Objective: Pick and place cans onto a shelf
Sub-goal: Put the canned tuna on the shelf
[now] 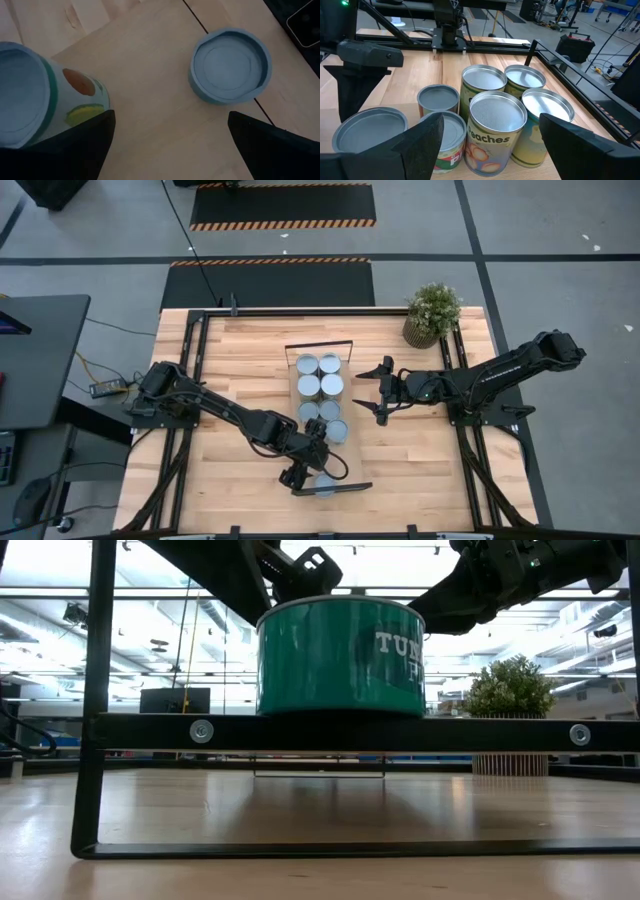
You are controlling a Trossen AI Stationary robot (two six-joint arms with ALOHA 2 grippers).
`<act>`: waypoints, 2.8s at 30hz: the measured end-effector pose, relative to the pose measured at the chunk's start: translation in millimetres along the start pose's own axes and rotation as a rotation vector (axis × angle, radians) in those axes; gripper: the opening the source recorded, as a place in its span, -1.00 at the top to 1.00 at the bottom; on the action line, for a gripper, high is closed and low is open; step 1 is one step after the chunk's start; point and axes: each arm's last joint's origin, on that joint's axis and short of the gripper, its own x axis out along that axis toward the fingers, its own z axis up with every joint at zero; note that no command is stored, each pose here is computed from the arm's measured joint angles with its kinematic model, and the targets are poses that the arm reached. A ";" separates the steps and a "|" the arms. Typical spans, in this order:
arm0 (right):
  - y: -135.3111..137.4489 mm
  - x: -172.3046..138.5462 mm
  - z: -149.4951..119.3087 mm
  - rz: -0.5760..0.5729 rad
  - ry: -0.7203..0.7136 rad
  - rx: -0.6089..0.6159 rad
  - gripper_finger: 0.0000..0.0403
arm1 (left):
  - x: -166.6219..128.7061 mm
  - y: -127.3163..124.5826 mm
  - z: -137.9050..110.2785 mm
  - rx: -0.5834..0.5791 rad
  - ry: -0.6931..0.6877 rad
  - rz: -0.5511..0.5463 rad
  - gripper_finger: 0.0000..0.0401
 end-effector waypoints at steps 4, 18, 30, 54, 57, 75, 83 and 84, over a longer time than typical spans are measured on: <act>0.0 0.0 0.0 0.000 0.000 0.000 -0.66 | -0.1 -1.7 -1.4 -0.016 0.016 -0.004 -0.96; 0.0 0.0 0.0 0.000 0.000 0.000 -0.66 | -9.9 -7.2 -6.5 -0.029 0.075 -0.017 -0.96; -0.2 -0.1 4.5 -0.001 -0.044 0.024 -0.66 | -55.8 -9.6 -2.8 -0.015 0.011 -0.019 -0.96; 2.0 -0.3 6.6 0.076 -0.061 0.172 -0.66 | -82.5 -12.8 -13.4 0.071 0.069 -0.043 -0.96; 5.3 -1.3 10.6 0.113 -0.071 0.162 -0.66 | -82.8 -12.8 -13.5 0.076 0.069 -0.045 -0.96; 20.2 -7.1 27.8 0.173 -0.072 0.090 -0.66 | -87.2 -3.3 -30.2 0.005 0.116 -0.086 -0.96; 20.8 -7.3 27.2 0.180 -0.065 0.088 -0.66 | -141.7 11.3 -59.3 -0.120 -0.056 0.087 -0.96; 21.5 -7.6 27.2 0.185 -0.064 0.093 -0.66 | -147.9 13.6 -65.6 -0.150 -0.072 0.137 -0.96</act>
